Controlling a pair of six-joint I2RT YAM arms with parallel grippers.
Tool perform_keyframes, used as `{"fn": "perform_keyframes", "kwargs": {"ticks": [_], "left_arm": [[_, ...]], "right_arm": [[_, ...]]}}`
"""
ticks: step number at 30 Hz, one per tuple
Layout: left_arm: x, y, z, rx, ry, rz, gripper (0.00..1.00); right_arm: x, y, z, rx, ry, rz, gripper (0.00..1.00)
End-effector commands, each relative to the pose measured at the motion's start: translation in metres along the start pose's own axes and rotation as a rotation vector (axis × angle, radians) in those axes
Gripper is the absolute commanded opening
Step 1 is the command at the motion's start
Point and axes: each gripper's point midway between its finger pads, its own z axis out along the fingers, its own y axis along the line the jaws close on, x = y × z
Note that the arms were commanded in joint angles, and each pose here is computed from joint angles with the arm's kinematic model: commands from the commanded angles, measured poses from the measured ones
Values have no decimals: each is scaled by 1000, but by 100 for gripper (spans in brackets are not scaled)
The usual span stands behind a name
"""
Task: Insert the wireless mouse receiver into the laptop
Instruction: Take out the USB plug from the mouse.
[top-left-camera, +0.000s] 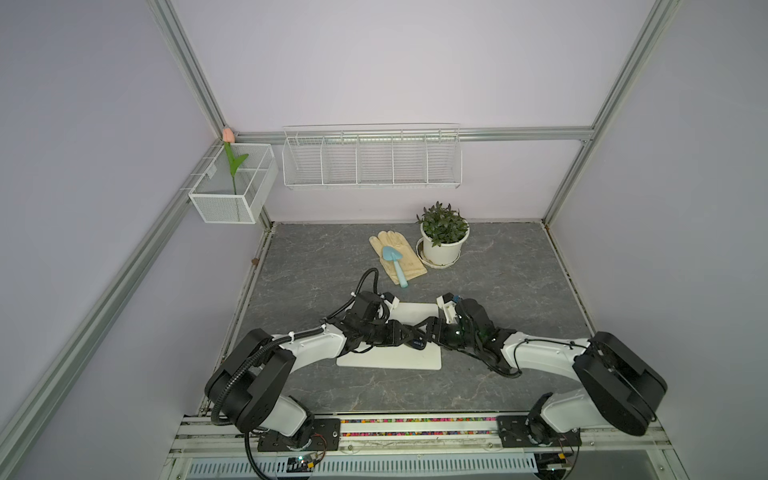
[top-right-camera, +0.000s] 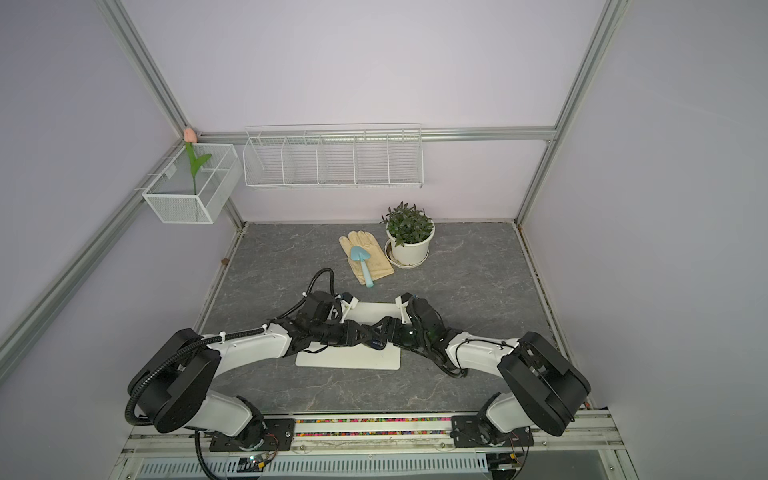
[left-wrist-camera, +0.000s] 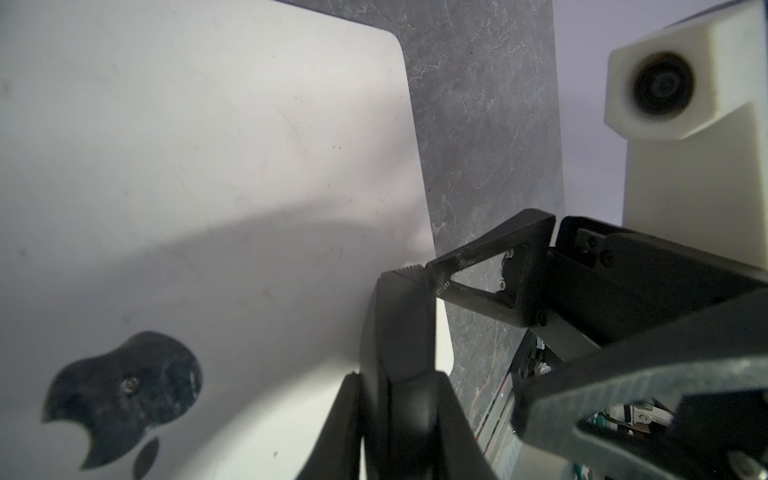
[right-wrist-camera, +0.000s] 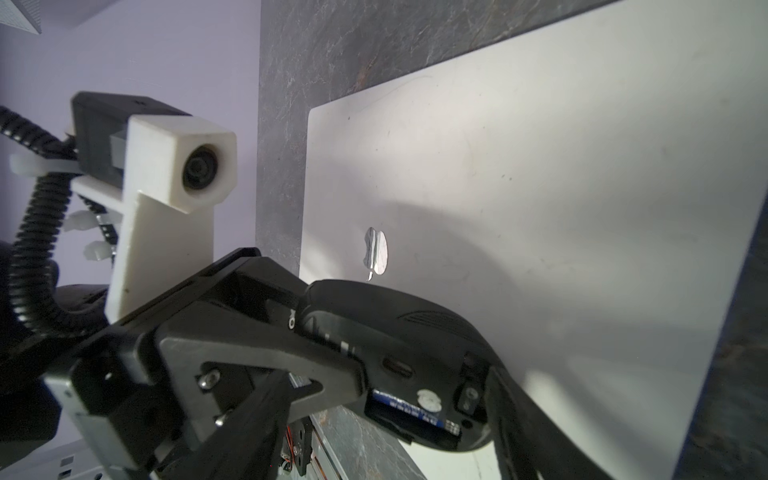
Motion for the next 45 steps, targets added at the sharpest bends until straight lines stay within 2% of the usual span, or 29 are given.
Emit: {"fn": "perform_keyframes", "kwargs": {"ticks": [1,6,14,30,39,45], "left_arm": [[4,15,5,-68,16,-13,0],[3,14,6,-65,15,-16,0],[3,12,9,-65,16,-13,0],[5,8,10,-61,14,-5,0],[13,5,18,-56,30,-1,0],[23,15,24,-73,50,-12,0]], "right_arm": [[6,0,4,-23,14,58,77],[9,0,5,-36,22,64,78],[22,17,7,-123,103,56,78],[27,12,-1,-88,100,42,82],[14,31,5,-230,32,34,81],[4,47,4,-329,-15,28,76]]}}
